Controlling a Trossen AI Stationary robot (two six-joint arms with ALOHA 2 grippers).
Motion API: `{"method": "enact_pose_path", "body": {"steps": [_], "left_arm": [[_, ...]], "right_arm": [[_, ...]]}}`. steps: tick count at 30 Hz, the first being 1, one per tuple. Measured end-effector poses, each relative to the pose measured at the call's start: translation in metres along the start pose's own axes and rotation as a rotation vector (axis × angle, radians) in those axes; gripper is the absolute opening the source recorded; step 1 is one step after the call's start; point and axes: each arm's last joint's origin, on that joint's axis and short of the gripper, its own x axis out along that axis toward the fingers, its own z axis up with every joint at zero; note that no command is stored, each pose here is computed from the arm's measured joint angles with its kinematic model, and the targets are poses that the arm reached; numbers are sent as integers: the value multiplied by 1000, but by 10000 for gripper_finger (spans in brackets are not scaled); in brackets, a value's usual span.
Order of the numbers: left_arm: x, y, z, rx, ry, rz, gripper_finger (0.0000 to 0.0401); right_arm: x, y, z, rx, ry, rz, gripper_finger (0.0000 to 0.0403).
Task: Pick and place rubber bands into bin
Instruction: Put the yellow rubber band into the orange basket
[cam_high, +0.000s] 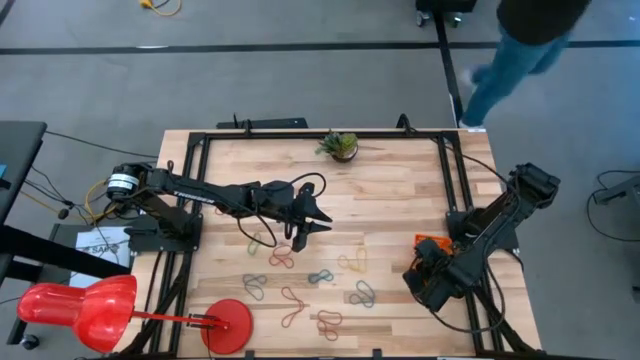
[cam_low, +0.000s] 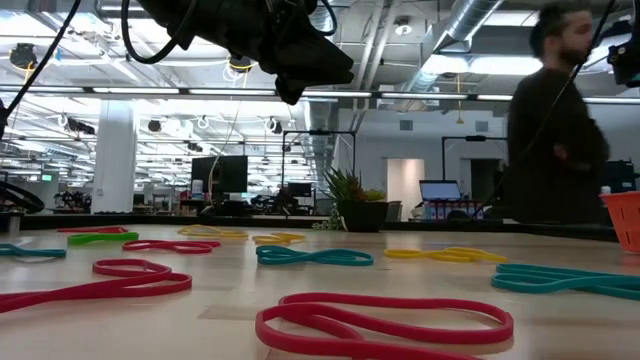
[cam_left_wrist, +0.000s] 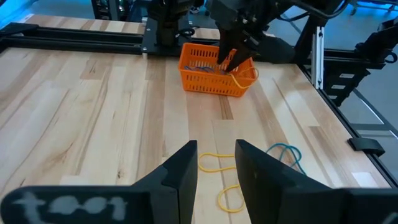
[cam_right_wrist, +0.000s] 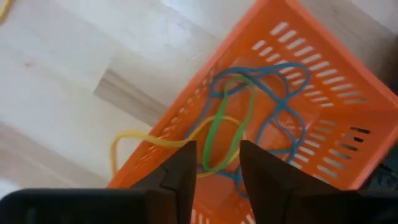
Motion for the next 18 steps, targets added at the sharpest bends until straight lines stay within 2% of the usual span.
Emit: {"method": "enact_pose_path", "body": {"steps": [5, 14, 18], "left_arm": [[0, 0, 0, 0, 0, 0, 98], [0, 0, 0, 1, 0, 0, 98], [0, 0, 0, 0, 1, -3, 98]], "right_arm": [[0, 7, -1, -140, 13, 73, 126], [2, 4, 9, -151, 6, 19, 129], [2, 9, 10, -196, 11, 55, 129]]}}
